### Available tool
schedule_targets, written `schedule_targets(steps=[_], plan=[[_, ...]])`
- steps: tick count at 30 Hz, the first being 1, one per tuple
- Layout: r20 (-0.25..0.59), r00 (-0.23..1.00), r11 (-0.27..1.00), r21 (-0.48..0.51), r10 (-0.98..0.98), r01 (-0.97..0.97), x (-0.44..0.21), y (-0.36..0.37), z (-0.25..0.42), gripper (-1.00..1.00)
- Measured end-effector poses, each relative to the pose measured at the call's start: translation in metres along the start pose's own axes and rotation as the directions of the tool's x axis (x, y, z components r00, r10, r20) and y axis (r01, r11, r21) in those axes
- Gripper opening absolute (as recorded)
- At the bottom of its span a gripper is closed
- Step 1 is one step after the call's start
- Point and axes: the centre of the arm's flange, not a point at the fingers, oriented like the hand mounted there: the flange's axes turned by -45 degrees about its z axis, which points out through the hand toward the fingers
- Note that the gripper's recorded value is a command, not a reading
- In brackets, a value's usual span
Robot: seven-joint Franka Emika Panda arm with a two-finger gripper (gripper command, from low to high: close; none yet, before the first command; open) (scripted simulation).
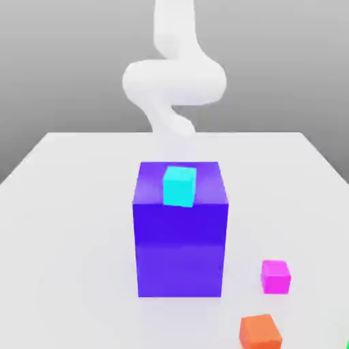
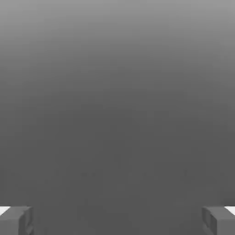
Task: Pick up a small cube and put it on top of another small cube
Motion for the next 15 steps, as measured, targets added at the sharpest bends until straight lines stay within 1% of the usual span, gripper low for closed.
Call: schedule_targets(steps=[3, 7, 11, 15], plan=[[0.087, 0.996, 0.999, 0.036, 0.0, -0.003, -0.011, -0.026, 0.062, 0.0], [0.214, 0.977, 0.997, 0.077, -0.002, -0.015, -0.043, -0.067, 0.144, 0.0], [0.339, 0.941, 0.995, 0.098, -0.013, -0.022, -0.094, -0.11, 0.215, 0.0], [0.462, 0.887, 0.995, 0.097, -0.013, -0.036, -0.162, -0.149, 0.273, 0.0]])
